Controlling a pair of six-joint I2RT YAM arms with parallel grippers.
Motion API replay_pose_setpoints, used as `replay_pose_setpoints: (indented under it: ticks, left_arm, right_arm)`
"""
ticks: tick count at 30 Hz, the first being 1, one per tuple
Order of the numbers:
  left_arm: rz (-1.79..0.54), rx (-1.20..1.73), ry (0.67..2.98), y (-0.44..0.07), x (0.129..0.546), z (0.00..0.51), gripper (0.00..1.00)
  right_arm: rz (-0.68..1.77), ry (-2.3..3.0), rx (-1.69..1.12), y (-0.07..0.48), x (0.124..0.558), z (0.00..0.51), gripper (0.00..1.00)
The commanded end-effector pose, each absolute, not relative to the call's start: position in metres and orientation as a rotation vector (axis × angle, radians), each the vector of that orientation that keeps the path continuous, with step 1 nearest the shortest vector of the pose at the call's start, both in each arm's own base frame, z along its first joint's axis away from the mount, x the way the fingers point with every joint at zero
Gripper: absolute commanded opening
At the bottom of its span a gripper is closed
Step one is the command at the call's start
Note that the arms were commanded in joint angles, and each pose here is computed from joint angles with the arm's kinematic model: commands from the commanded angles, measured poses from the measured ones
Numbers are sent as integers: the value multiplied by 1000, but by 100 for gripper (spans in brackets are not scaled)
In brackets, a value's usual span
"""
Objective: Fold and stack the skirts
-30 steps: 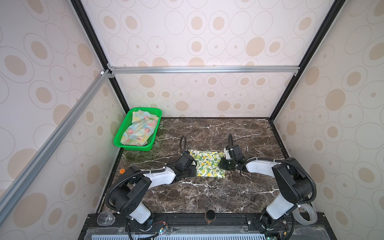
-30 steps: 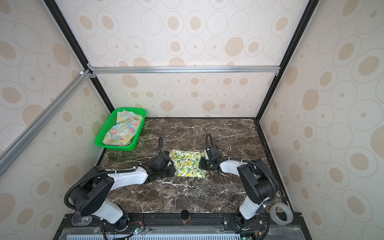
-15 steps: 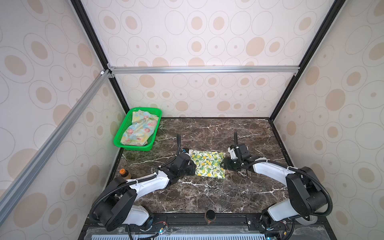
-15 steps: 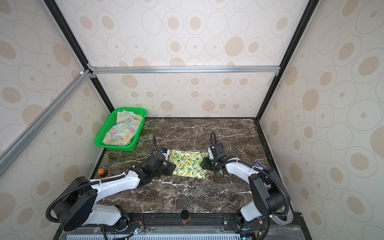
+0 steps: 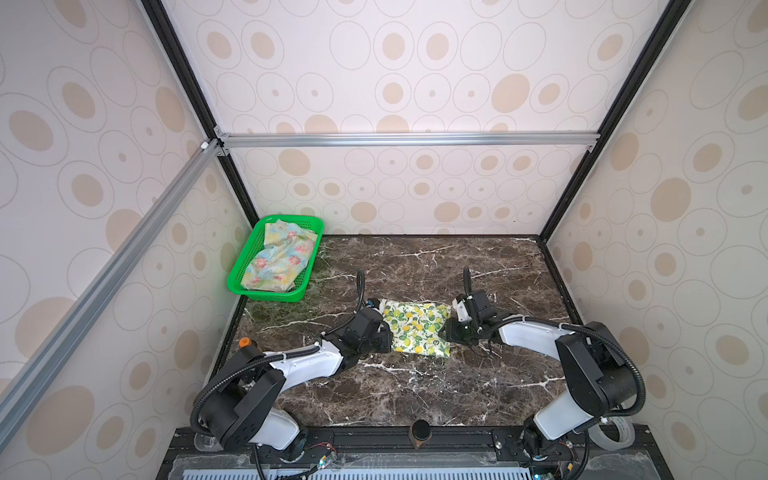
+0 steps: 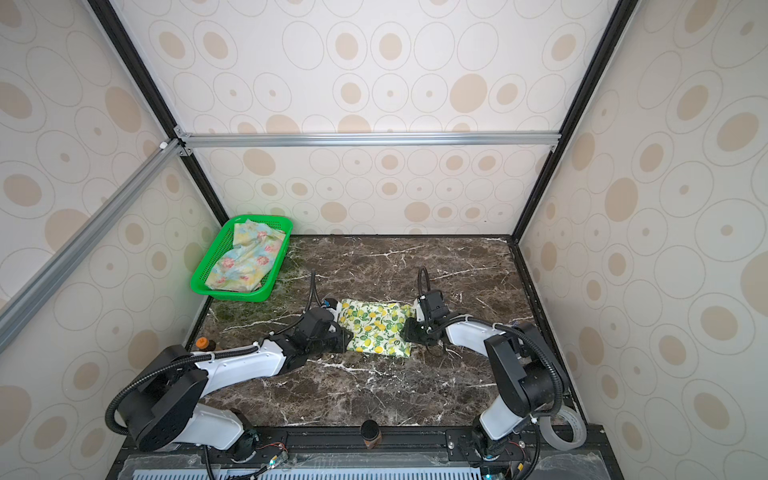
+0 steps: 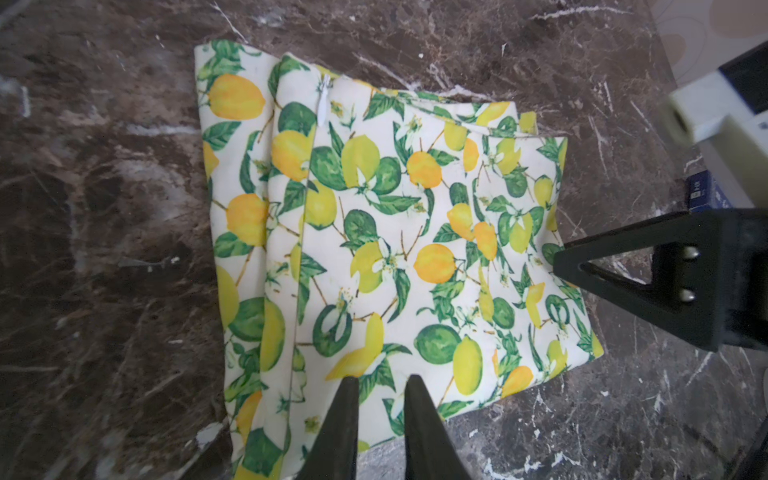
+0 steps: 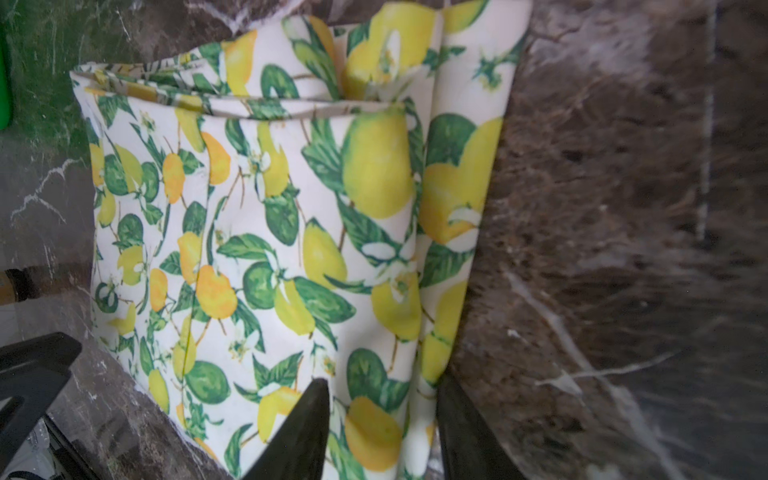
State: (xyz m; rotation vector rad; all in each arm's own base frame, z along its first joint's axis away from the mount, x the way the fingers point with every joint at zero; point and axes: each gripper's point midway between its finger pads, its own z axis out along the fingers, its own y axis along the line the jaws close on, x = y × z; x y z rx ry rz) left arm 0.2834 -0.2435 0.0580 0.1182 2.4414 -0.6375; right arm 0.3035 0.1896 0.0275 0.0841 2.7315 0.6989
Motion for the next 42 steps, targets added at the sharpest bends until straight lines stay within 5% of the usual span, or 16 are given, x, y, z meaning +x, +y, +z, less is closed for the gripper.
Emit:
replay_pose_setpoints:
  ticks: [1,15,21,27,42]
  left_arm:
    - [-630,160,2451,-249,285,47,20]
    - [-629,174,2524,-253,280,18,19]
    - [-644,168,2529,-255,279,15,19]
    - [-651,164,2521,-256,280,18,19]
    - [-670,142,2334,-256,303,99,20]
  right_arm:
    - [645,2797,131,180,293,8,42]
    - [680,2753,202,182,297,8,20]
    - [700,2737,206,184,300,11,27]
    - [706,2710,240,184,305,13,0]
    - [513,2710,224,121,356,37,0]
